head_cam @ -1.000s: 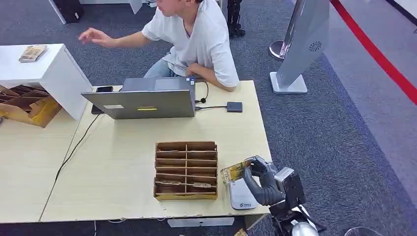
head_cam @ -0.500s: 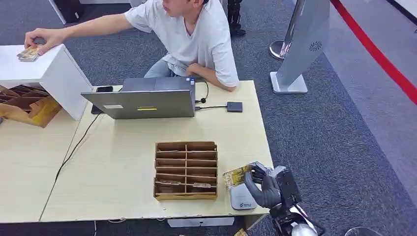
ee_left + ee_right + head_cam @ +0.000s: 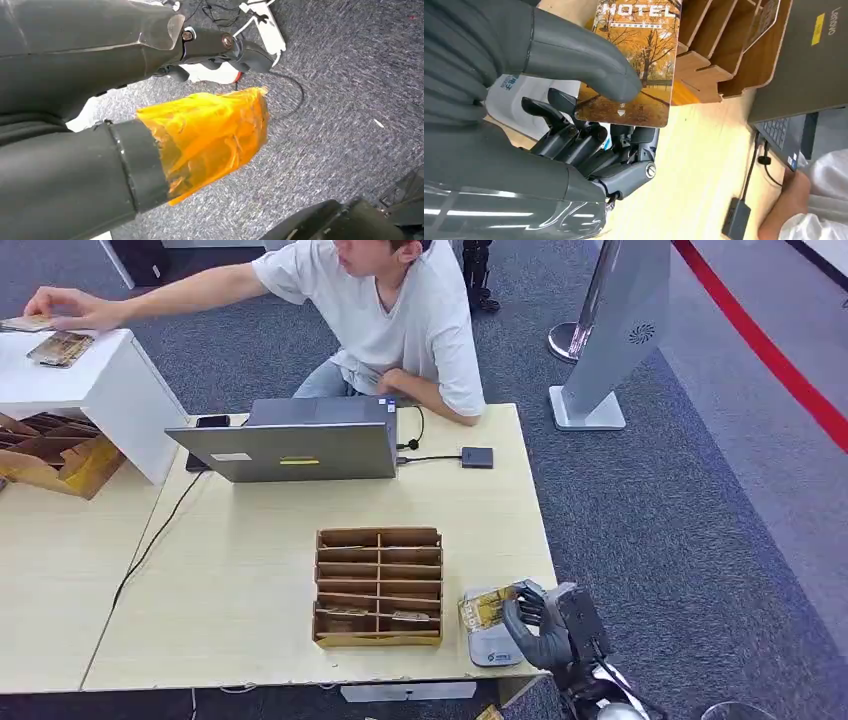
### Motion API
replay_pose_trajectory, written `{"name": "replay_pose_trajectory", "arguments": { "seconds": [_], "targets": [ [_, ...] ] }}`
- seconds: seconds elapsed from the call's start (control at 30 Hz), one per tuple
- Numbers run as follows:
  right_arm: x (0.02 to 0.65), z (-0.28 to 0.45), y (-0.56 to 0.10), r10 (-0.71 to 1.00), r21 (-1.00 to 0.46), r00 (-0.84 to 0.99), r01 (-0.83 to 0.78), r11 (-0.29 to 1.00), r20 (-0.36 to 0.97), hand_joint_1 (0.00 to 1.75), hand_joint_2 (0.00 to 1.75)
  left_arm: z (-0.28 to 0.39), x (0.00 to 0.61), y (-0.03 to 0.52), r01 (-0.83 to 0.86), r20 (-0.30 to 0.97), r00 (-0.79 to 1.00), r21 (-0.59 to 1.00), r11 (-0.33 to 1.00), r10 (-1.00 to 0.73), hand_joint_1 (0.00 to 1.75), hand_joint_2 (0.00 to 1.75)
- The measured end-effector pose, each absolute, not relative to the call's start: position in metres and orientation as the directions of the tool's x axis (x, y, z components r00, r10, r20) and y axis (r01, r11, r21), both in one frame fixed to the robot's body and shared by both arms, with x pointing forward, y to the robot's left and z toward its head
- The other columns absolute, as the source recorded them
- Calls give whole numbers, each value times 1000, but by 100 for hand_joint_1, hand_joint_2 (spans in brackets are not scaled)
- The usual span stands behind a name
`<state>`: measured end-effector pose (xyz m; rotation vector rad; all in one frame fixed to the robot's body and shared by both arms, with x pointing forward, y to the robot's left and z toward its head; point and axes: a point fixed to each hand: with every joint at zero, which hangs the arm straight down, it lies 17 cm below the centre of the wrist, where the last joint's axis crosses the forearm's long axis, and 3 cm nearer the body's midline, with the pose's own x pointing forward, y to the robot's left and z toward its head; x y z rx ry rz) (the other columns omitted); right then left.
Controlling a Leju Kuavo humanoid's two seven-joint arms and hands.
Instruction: Pass the card to the sensor for recognition and then transmit it.
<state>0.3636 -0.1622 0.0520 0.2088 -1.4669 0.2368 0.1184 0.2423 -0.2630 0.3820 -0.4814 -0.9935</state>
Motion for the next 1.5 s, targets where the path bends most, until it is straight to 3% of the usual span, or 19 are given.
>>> {"name": "replay_pose_trajectory", "arguments": {
  "seconds": [1.5],
  "targets": [
    [361,24,-181,246,-207,159,-227,952,956,175,175,-263,118,243,702,207,455,515,492,-866,0,0]
  ]
}}
